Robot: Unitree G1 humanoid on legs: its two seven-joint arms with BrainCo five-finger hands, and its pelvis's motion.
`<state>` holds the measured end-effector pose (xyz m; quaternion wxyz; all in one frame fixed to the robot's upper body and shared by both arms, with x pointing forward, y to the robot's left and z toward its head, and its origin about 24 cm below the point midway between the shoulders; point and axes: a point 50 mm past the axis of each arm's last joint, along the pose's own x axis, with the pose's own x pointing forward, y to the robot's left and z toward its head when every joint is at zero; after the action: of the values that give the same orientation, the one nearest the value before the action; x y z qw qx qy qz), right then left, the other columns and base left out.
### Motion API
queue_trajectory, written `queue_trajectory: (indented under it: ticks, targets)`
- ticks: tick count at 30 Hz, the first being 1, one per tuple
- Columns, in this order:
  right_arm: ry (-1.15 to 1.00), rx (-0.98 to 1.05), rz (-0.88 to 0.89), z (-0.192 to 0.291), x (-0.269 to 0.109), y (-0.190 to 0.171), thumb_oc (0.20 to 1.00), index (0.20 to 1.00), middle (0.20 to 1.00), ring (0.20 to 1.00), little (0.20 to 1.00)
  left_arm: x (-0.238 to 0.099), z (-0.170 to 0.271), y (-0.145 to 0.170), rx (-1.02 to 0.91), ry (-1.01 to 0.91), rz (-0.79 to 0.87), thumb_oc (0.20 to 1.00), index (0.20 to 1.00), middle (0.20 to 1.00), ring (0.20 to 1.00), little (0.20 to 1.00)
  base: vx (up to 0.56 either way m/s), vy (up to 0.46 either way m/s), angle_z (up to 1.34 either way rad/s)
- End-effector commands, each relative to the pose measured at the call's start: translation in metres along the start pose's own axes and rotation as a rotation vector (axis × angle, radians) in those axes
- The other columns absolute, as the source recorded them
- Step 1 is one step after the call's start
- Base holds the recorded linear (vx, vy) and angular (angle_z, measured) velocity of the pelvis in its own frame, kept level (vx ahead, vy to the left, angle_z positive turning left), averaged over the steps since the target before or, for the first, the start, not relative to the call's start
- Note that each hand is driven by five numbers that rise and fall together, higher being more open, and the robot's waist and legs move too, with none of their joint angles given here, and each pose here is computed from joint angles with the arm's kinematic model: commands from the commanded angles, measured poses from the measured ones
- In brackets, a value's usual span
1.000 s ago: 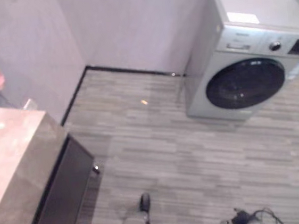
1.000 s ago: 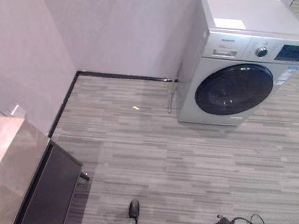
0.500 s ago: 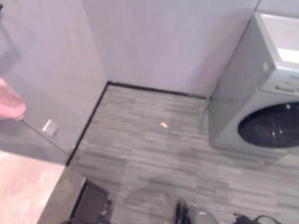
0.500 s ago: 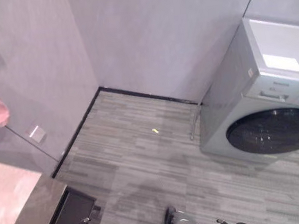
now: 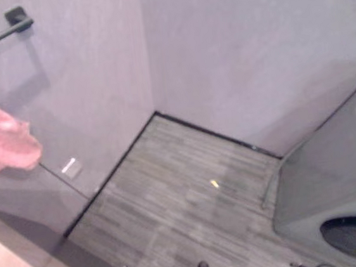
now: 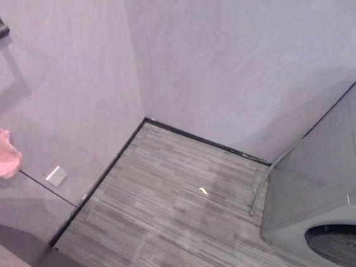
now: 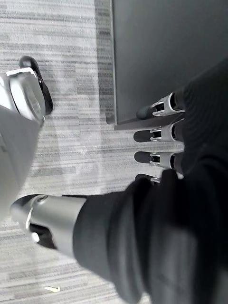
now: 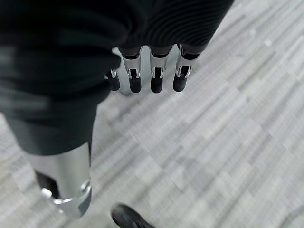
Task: Put brush and paste in cup on sink, flatten towel.
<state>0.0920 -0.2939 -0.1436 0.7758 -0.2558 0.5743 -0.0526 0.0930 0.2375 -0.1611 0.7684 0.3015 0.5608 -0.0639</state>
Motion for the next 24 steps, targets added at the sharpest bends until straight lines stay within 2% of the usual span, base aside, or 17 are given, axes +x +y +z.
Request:
queue_trajectory:
  ticks: [1,10,18,24]
  targets:
    - [-0.009,0.075,-0.027,-0.004,-0.001,-0.004,1.000,1.000,1.000,1.000,1.000,-0.001,-0.015,0.028,0.007,0.028,0.074,1.000,1.000,1.000,1.000,1.000,0.22,-0.143,-0.10]
    - [-0.117,-0.047,0.071,0.017,-0.003,0.027,1.000,1.000,1.000,1.000,1.000,-0.001,-0.015,0.034,-0.014,0.018,0.098,1.000,1.000,1.000,1.000,1.000,0.11,-0.113,0.12]
    - [-0.136,-0.086,0.038,0.021,-0.002,0.017,1.000,1.000,1.000,1.000,1.000,0.000,-0.008,0.034,0.004,-0.006,0.104,1.000,1.000,1.000,1.000,1.000,0.00,-0.039,0.06]
    - [-0.161,-0.101,0.015,0.024,-0.003,0.015,1.000,1.000,1.000,1.000,1.000,0.001,0.005,0.035,0.051,-0.057,0.102,1.000,1.000,1.000,1.000,1.000,0.09,0.092,0.55]
